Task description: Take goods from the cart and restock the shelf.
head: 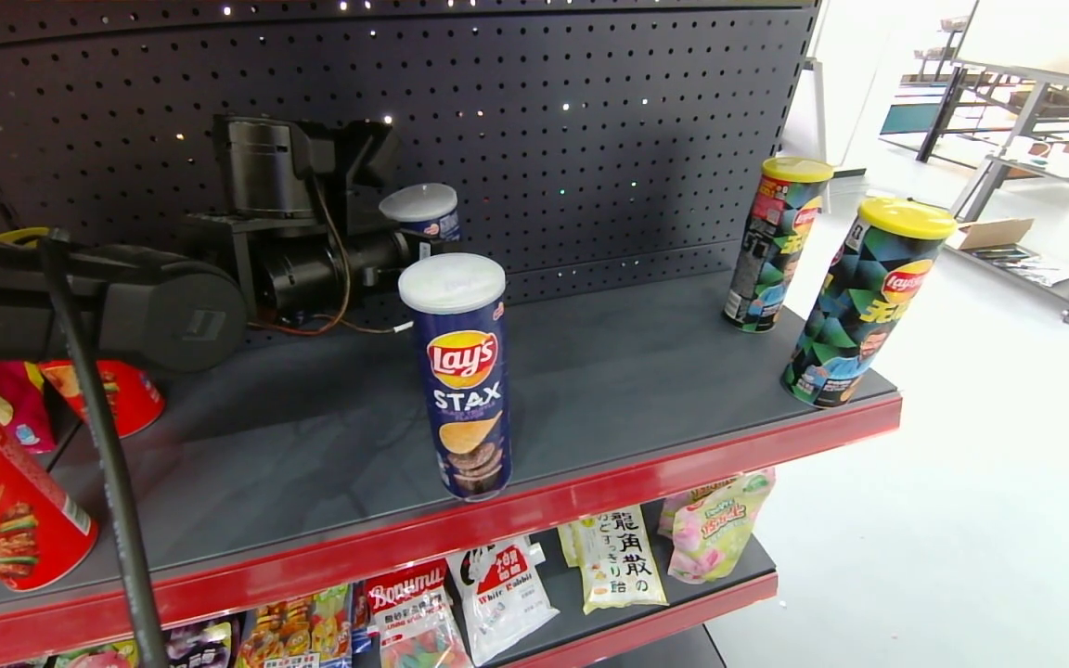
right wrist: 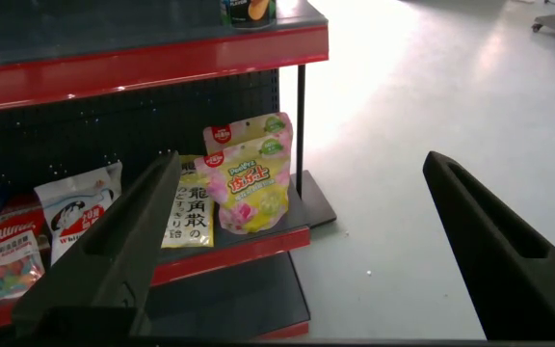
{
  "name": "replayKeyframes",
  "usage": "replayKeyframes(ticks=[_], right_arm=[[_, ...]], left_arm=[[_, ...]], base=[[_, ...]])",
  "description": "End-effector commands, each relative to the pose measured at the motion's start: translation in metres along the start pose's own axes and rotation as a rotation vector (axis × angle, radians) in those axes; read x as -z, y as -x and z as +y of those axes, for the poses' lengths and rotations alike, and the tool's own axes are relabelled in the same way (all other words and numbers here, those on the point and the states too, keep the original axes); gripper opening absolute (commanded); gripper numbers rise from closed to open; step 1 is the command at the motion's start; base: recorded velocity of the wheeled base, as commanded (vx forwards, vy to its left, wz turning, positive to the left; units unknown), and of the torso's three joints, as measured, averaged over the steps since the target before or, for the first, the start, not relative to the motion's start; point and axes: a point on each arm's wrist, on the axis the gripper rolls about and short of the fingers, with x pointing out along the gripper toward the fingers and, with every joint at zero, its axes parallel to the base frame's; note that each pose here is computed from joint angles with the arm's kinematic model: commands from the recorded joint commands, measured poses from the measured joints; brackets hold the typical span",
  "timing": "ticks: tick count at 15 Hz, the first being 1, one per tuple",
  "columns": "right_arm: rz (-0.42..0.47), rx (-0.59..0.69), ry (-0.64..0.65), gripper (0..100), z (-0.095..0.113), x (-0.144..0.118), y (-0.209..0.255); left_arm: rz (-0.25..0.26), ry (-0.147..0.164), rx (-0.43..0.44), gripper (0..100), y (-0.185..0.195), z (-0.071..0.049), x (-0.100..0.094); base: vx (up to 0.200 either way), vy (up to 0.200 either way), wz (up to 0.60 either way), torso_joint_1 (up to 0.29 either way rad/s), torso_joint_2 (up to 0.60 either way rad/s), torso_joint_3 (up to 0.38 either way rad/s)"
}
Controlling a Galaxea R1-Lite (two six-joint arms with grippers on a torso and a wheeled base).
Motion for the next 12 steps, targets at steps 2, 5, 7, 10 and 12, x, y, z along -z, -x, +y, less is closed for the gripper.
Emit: replayKeyframes(ticks=[2,5,7,10,12], right_arm=[[0.0,0.0,0.0,100,0.0,0.0001,0.0],[-0.001,0.0,0.0,100,0.0,-0.0001,0.0],[0.0,0.0,0.0,100,0.0,0.0001,0.0],[0.0,0.0,0.0,100,0.0,0.0001,0.0],[0.0,0.0,0.0,100,0.0,0.0001,0.0]], left_arm=[[0.015,0.001,0.001,0,0.0011,-0.0002,0.002],[0.038,0.0,0.002,0,0.0025,-0.0003,0.0033],[0.037,0.0,0.002,0,0.0025,-0.0003,0.0029],[0.04,0.001,0.002,0,0.0025,-0.0009,0.004],[0.035,0.001,0.002,100,0.002,-0.0009,0.0033]], base=[[0.0,0.0,0.0,0.0,0.0,0.0],[0.0,0.0,0.0,0.0,0.0,0.0],[0.0,0.0,0.0,0.0,0.0,0.0],[0.0,0.0,0.0,0.0,0.0,0.0],[0.0,0.0,0.0,0.0,0.0,0.0]])
